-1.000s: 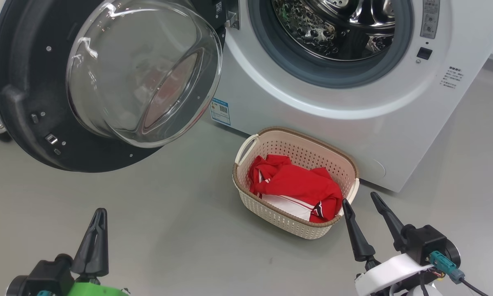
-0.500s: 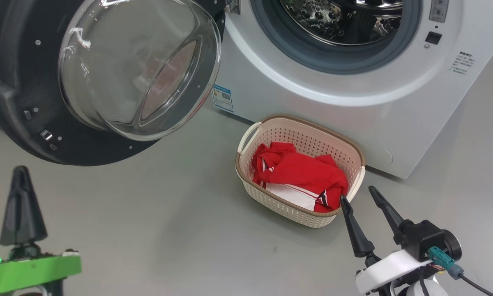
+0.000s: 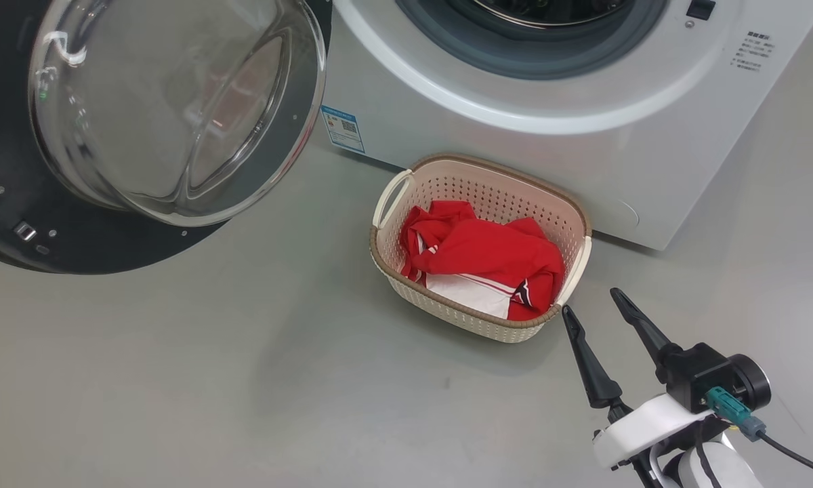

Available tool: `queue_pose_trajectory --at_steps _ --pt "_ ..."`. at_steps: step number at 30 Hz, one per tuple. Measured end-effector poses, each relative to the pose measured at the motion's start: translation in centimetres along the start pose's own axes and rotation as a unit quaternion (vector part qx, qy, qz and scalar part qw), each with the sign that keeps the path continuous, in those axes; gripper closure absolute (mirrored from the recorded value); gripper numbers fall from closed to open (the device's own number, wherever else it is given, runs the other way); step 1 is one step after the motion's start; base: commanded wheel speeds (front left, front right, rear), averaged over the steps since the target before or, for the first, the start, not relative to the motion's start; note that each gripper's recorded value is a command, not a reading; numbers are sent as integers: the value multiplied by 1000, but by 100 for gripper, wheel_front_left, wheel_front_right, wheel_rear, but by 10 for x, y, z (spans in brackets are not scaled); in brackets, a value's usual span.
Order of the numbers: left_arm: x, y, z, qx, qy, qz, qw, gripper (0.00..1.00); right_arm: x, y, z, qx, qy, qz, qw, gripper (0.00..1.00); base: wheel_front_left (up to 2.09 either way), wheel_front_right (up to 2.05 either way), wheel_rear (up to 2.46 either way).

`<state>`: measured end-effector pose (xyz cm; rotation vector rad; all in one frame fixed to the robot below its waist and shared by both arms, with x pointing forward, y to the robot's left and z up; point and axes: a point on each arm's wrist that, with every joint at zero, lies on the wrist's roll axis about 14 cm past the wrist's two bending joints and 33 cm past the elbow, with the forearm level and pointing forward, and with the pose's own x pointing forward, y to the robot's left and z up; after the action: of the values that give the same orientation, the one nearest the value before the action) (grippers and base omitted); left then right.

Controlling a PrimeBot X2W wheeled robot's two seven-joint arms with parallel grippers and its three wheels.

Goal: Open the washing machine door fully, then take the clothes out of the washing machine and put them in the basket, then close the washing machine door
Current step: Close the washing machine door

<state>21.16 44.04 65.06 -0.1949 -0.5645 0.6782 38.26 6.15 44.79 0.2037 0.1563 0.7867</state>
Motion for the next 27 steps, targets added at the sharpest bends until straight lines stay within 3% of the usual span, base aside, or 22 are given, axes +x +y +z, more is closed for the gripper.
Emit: queue_pose_trajectory --at_steps 3,5,7,11,16,27 --pt "17 12 2 -56 -4 26 998 100 -2 -6 -4 1 7 -6 1000 0 0 0 0" --pt "26 21 -5 -120 3 51 991 100 -2 -9 -6 1 11 -9 1000 0 0 0 0" --pt "33 37 -11 -195 1 92 976 100 -2 -10 -7 3 11 -10 1000 0 0 0 0" --pt "47 61 -23 -273 25 148 950 100 -1 -6 -9 3 15 -2 1000 0 0 0 0" --pt "64 74 -46 -390 59 201 897 100 0 -9 -9 7 16 -6 1000 0 0 0 0" --pt "91 68 -81 -386 165 210 883 100 -2 -22 -12 9 17 -21 1000 0 0 0 0"
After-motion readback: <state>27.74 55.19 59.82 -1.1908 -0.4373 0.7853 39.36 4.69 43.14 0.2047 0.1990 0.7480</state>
